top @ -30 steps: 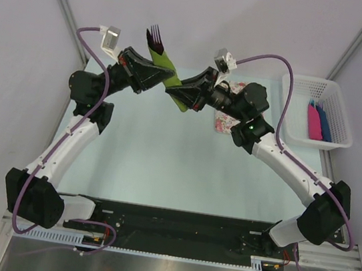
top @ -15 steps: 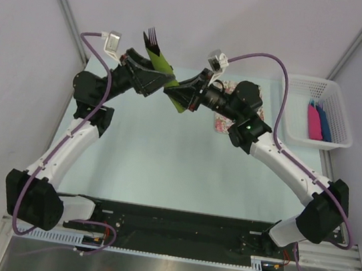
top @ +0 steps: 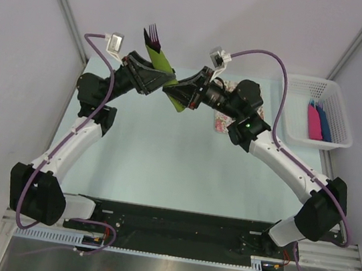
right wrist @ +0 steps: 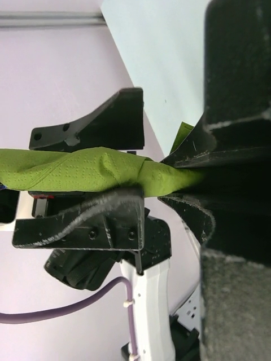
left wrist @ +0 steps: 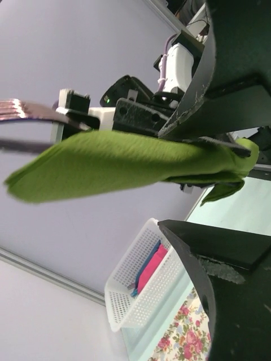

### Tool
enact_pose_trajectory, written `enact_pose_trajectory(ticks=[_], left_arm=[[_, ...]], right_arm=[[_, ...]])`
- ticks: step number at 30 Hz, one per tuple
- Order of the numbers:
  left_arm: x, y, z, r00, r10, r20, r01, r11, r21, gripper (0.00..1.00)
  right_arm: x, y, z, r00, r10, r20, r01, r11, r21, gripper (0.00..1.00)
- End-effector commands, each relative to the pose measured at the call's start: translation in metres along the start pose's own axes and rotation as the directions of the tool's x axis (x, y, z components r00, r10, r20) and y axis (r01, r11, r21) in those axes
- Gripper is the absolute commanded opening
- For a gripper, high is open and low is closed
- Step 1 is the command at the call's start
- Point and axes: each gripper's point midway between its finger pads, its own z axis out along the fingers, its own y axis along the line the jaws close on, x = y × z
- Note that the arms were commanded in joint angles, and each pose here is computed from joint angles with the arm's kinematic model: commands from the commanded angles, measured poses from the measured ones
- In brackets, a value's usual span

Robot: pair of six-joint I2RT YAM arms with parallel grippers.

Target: Place the utensils on the paper napkin and roll it up

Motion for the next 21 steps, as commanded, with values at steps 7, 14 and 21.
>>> enact_pose_trajectory(ticks=[7, 14, 21], left_arm=[[-0.004, -0.025, -0.002, 1.0, 0.023, 0.009, -0.024, 0.994, 0.103, 0.5], [-0.008, -0.027, 0.0, 1.0, 0.024, 0.016, -0.026, 0.994, 0.108, 0.19], [-0.008, -0.026, 0.001, 1.0, 0.016, 0.012, -0.017, 0.995, 0.1, 0.0]], right_arm=[[-0.05, 0.019, 0.006, 0.985, 0.137, 0.103, -0.124, 0.984, -0.13, 0.0], [-0.048, 0.024, 0.007, 0.985, 0.151, 0.082, -0.136, 0.977, -0.164, 0.0], [-0.036, 0.029, 0.002, 0.988, 0.15, 0.039, -0.141, 0.972, -0.188, 0.0]])
